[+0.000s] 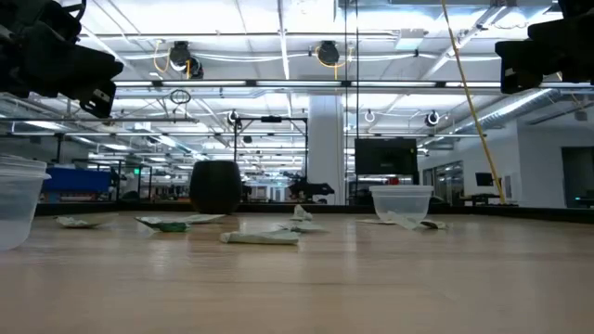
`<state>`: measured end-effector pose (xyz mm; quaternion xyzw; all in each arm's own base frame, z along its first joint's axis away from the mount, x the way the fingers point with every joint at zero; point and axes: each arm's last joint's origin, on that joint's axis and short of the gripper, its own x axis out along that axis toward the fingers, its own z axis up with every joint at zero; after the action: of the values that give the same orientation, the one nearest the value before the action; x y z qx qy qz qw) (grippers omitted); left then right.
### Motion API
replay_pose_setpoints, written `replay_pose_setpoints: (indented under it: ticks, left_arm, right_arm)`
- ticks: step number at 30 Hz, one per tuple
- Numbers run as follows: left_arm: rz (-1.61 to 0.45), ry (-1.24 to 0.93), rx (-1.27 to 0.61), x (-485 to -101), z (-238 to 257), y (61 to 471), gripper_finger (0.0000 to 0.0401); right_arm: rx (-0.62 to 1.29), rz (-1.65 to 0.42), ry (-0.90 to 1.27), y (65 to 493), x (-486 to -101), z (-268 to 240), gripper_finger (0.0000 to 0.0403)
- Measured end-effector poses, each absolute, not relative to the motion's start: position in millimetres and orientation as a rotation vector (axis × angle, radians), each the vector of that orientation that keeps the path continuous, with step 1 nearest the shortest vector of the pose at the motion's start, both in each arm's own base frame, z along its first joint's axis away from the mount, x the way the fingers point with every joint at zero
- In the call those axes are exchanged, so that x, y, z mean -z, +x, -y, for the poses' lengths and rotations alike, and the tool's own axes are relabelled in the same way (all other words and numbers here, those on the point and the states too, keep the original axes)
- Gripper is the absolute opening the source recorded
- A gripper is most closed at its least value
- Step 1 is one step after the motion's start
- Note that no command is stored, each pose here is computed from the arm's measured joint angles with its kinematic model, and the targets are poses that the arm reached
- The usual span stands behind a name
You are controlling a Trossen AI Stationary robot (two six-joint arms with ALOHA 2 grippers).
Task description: Pick and place items into bin
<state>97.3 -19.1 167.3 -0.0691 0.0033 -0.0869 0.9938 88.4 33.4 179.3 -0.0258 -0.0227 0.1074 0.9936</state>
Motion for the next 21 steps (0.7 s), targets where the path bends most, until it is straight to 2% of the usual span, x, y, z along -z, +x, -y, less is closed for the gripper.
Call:
replay_pose_setpoints:
  ticks: [8,16,21]
  left_arm:
    - [-0.006,-0.139,0.174,-167.4,19.1,97.3,0.0060]
    - [-0.006,-0.139,0.174,-167.3,19.1,97.4,0.0060]
    - [-0.007,-0.139,0.174,-167.2,19.1,97.4,0.0061]
  right_arm:
    - [-0.215,0.056,-0.048,88.4,-180.3,-33.4,0.0171]
    - [-0.212,0.217,0.005,86.3,-196.5,-32.6,0.0171]
    - [-0.242,0.236,0.008,85.7,-198.3,-33.3,0.0171]
